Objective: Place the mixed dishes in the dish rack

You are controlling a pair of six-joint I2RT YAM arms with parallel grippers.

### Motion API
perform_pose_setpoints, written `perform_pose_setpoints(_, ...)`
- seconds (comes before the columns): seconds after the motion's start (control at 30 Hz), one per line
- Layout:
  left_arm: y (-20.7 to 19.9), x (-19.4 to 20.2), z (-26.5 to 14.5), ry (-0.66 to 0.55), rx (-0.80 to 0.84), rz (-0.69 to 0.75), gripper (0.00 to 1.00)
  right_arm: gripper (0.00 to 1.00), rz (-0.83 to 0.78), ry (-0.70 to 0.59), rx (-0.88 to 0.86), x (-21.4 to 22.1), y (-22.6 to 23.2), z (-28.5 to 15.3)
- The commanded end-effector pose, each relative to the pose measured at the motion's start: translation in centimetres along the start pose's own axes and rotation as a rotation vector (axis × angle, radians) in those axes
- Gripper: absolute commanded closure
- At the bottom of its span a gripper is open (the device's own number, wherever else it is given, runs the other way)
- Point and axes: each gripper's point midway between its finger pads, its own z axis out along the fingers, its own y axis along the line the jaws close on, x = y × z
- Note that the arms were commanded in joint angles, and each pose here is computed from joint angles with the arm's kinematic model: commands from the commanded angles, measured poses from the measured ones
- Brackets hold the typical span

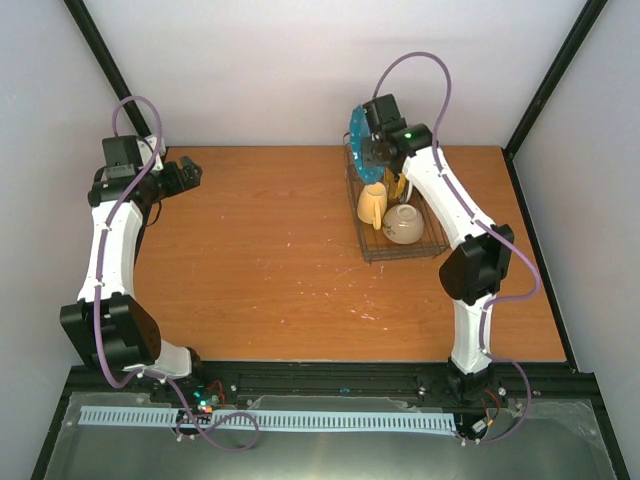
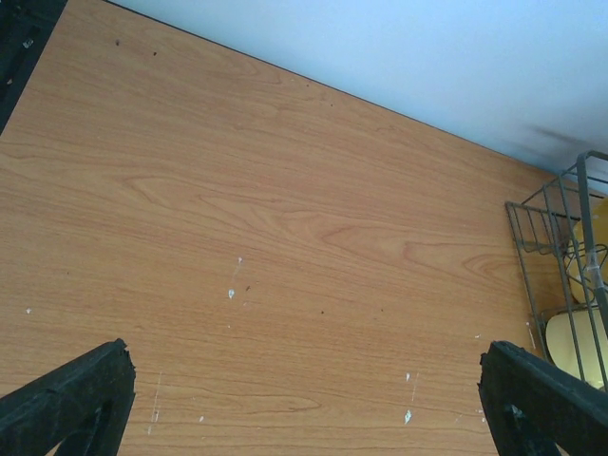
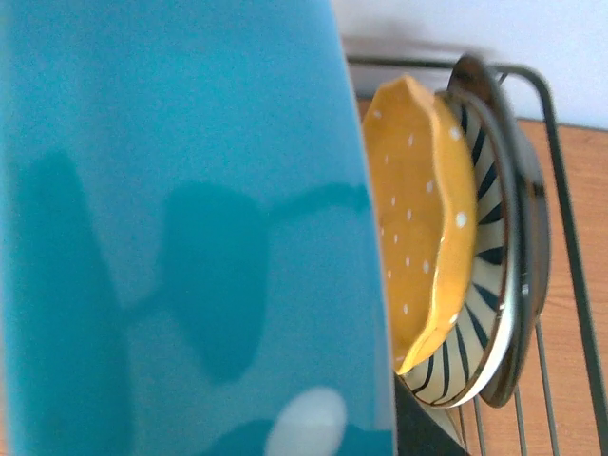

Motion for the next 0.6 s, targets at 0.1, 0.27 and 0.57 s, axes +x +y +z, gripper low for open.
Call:
perform_pose_setpoints(0.1,0.1,-0.7,-0.8,-0.039,-0.024,0.029,0.0,0.97,0.017,-0.154,0.092,-3.6,-2.1,1.2)
perform_pose_setpoints(0.27,0.1,-0.9,-0.8,-0.049,-0.022,0.03,0.0,0.97,0.029,-0.192,0.106,-5.2,-2.1,1.5)
perform_pose_setpoints(0.57,0.4,-1.2,-0.1,-0.044,-0.029,0.034,0.0,0.97,0.009,-0.146,0.151,-4.0,-3.3,4.4)
